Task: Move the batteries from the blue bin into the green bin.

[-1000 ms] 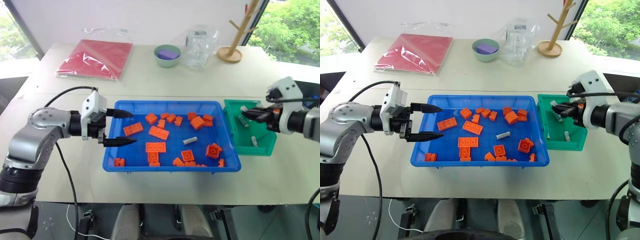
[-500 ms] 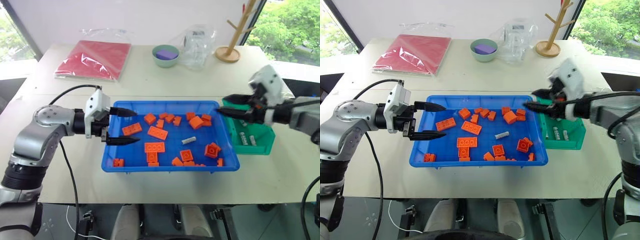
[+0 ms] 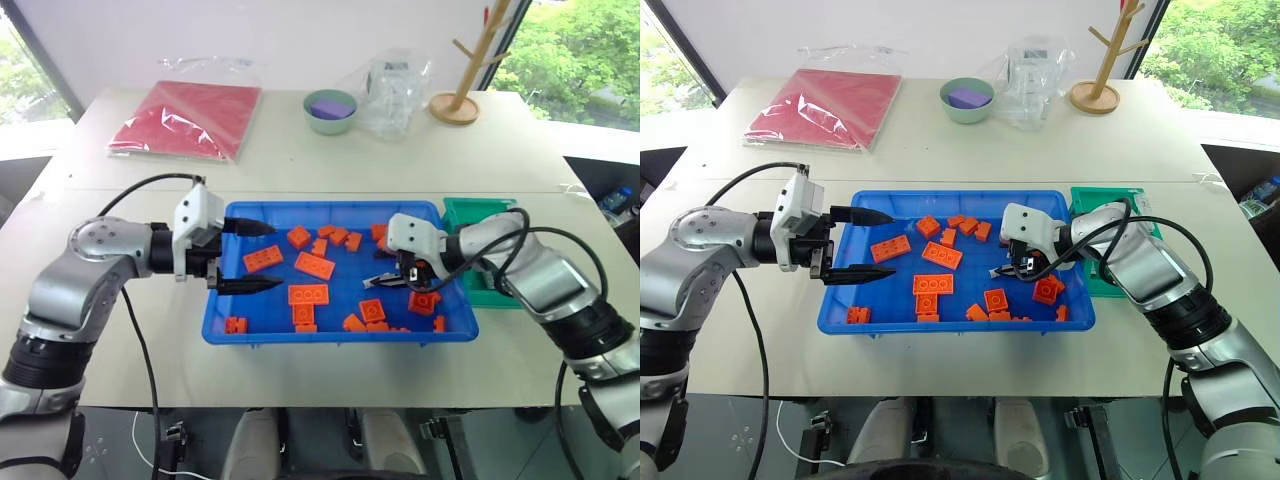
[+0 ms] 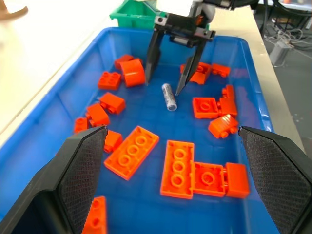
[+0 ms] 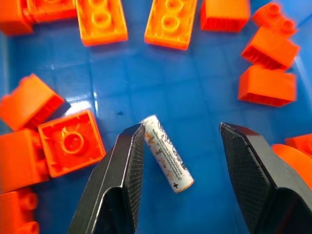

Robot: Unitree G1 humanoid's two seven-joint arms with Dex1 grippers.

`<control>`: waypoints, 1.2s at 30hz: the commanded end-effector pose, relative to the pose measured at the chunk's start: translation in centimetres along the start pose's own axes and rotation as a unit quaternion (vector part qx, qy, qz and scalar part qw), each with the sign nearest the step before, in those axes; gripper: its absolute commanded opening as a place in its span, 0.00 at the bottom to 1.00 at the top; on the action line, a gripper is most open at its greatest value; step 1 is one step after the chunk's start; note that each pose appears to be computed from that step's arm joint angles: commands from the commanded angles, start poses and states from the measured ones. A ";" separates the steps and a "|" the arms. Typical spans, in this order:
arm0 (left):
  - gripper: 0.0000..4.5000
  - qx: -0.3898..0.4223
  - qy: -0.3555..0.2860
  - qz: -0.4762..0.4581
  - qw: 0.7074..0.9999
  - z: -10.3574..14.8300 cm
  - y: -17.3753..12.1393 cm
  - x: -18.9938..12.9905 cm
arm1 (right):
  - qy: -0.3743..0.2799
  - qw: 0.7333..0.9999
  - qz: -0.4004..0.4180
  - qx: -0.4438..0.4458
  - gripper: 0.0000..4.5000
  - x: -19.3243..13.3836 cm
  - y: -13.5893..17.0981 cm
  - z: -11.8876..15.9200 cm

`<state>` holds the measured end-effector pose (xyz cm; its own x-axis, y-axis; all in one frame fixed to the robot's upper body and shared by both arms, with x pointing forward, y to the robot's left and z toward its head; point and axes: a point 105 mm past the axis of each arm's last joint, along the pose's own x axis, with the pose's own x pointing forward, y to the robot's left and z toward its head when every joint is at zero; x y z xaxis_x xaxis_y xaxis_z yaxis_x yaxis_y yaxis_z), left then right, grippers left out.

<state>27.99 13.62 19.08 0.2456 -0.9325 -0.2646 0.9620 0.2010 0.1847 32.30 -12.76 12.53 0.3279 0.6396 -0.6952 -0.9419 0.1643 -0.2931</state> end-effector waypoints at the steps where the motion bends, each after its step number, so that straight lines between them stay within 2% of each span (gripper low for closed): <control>1: 1.00 0.023 -0.008 0.014 1.000 1.2 0.1 -0.8 | 0.005 1.000 0.017 -0.024 0.55 0.3 0.1 0.0; 7: 1.00 0.023 -0.008 0.018 1.000 1.3 0.3 -1.0 | 0.012 0.999 0.029 -0.018 0.55 1.3 -0.1 -0.7; 10: 1.00 0.024 -0.009 0.017 1.000 1.3 0.4 -0.9 | 0.013 1.000 0.022 -0.012 0.35 1.7 -0.3 -1.1; 13: 1.00 0.025 -0.008 0.016 1.000 1.3 0.4 -0.8 | -0.005 1.000 0.020 0.000 0.03 1.2 -0.1 -0.4; 14: 1.00 0.025 -0.008 0.015 1.000 1.3 0.4 -0.8 | -0.022 1.000 0.015 0.010 0.01 0.7 -0.2 0.3; 18: 1.00 0.024 -0.007 0.014 1.000 1.1 0.4 -0.8 | -0.097 0.992 -0.032 0.071 0.01 -3.3 -1.4 3.1; 20: 1.00 0.022 -0.005 0.016 1.000 0.9 0.4 -0.9 | -0.118 0.985 -0.078 0.103 0.01 -6.4 -2.5 3.3; 26: 1.00 0.014 0.001 0.028 1.000 0.2 0.7 -1.5 | -0.110 0.941 -0.238 0.212 0.01 -15.0 -4.9 -0.4; 29: 1.00 0.013 0.003 0.032 0.999 0.1 1.1 -1.8 | -0.084 0.925 -0.275 0.248 0.01 -16.7 -4.5 -2.7; 32: 1.00 0.013 0.002 0.035 0.999 0.1 1.5 -1.9 | -0.058 0.920 -0.282 0.265 0.01 -16.4 -3.6 -4.5; 36: 1.00 0.014 -0.001 0.039 0.999 0.3 2.2 -2.1 | -0.029 0.901 -0.331 0.279 0.44 -16.1 -4.3 -6.6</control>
<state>29.42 15.59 19.22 0.3065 -0.9167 -0.2564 0.9466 0.2652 0.1835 31.24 -28.18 19.67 0.8033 0.3408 -0.4884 -0.4767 0.8595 -0.1845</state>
